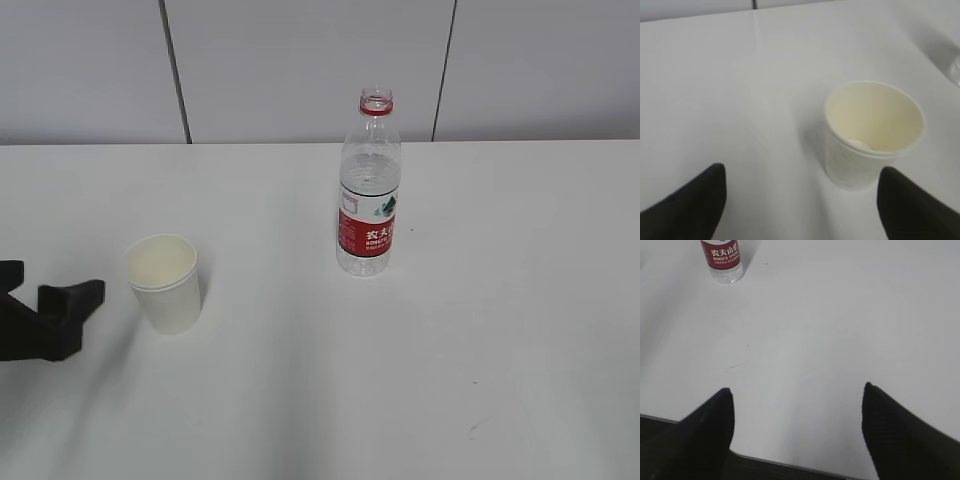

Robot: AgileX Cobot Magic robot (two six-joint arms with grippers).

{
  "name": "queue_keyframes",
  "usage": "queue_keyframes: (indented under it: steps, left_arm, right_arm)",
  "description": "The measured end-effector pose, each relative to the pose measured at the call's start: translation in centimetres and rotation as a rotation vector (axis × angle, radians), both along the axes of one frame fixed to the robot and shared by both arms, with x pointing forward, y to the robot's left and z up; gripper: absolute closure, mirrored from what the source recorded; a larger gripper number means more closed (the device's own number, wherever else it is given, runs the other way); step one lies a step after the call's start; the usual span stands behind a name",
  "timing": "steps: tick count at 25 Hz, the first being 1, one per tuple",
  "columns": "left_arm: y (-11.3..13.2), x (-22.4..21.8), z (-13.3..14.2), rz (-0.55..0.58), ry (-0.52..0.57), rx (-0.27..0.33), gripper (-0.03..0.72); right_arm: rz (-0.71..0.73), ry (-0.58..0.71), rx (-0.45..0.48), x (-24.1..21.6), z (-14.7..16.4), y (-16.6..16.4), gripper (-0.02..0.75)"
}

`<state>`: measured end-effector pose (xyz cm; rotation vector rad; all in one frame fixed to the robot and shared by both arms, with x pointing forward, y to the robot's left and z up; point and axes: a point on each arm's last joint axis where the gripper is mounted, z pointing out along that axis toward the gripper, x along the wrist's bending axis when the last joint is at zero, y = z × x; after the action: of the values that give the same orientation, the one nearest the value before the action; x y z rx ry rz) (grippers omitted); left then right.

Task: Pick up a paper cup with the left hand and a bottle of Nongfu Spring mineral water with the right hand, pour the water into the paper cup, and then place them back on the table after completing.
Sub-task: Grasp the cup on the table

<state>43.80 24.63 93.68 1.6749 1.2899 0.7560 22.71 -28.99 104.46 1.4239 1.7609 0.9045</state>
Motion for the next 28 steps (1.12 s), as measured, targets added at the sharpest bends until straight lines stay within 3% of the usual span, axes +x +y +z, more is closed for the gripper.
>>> queue_keyframes:
  steps: [6,12,18,28]
  left_arm:
    - [-1.9,0.3,-2.1,-0.131,0.022,0.027,0.125]
    - [-3.0,1.1,-3.5,-0.219,-0.067,-0.021,0.125]
    - [-3.3,1.6,-4.7,-0.227,-0.091,-0.059,0.125]
    - [-3.8,2.8,-6.2,-0.227,-0.065,-0.061,0.116]
  right_arm:
    - [0.0,0.0,0.0,0.0,0.0,0.0,0.15]
    - [0.0,0.0,0.0,0.0,0.0,0.0,0.15]
    - [0.0,0.0,0.0,0.0,0.0,0.0,0.15]
    - [0.0,0.0,0.0,0.0,0.0,0.0,0.15]
